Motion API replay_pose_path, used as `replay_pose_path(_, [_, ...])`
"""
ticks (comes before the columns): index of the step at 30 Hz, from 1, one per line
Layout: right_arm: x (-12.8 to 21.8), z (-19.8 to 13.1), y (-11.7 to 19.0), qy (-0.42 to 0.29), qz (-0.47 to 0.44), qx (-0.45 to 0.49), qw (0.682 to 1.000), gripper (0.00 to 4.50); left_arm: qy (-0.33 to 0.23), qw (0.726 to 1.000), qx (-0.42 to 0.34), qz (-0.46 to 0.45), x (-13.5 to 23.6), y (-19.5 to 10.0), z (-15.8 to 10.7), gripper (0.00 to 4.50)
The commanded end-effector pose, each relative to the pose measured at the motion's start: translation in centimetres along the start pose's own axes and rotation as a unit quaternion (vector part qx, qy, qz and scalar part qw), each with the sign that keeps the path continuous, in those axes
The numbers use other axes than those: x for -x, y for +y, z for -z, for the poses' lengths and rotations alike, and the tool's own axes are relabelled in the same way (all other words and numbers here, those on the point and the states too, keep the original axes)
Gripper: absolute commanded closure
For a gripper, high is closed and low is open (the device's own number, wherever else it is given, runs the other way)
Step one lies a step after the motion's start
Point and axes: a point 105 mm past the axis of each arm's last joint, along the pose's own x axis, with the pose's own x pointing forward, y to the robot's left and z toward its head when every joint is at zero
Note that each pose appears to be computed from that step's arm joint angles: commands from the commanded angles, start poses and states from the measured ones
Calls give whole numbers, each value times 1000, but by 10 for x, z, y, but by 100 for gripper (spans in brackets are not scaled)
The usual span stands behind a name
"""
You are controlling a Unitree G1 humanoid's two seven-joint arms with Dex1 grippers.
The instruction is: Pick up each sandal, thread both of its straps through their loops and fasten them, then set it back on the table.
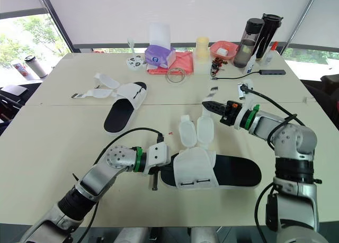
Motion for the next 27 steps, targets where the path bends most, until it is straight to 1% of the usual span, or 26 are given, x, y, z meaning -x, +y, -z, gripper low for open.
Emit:
replay_pose_path(1, [6,-22,44,-29,-48,205,977,448,23,1000,16,13,3,-2,15,450])
replay_pose_path(4, [15,8,62,19,-76,356,931,448,24,1000,16,14,3,0,16,450])
replay_pose_path(7, [24,30,65,46,-95,450,887,448,24,999,15,15,3,1,17,450])
replay_pose_path(8, [28,36,63,53,-98,497,861,448,23,999,16,16,3,1,17,450])
replay_pose_path(10, [34,41,55,51,-91,604,790,448,23,999,16,18,3,2,17,450])
replay_pose_path(12, [38,39,47,35,-84,683,725,448,22,999,17,19,2,2,17,450])
replay_pose_path(13, [40,38,46,26,-85,712,696,448,21,999,17,20,1,2,17,450])
replay_pose_path(14, [42,36,44,13,-81,724,685,448,21,999,18,21,1,1,17,450])
replay_pose_path(15, [44,36,46,1,-88,748,657,448,21,999,18,21,1,2,17,450])
replay_pose_path(16, [45,37,47,-6,-97,763,639,423,21,999,18,21,1,2,17,450])
replay_pose_path(18, [49,44,45,4,-119,771,625,358,21,999,18,21,1,2,17,450])
replay_pose_path(19, [51,47,44,8,-125,773,622,318,21,999,18,21,1,2,17,450])
replay_pose_path(20, [54,50,42,14,-129,774,620,257,21,999,19,21,1,3,17,450])
replay_pose_path(21, [56,51,41,18,-130,775,618,209,22,999,19,21,1,3,17,450])
replay_pose_path(22, [59,49,36,25,-114,773,624,161,22,999,19,21,1,3,17,450])
replay_pose_path(23, [64,44,29,38,-87,759,644,100,23,999,19,20,1,3,18,450])
replay_pose_path(24, [71,35,18,53,-41,712,699,52,23,999,20,19,2,3,18,450])
replay_pose_path(25, [79,30,9,70,-2,642,764,52,23,999,20,18,3,3,18,450])
replay_pose_path(26, [84,30,5,83,14,586,806,52,23,999,21,17,3,4,18,450])
replay_pose_path(27, [86,25,3,80,38,514,853,52,22,999,22,16,4,4,18,450])
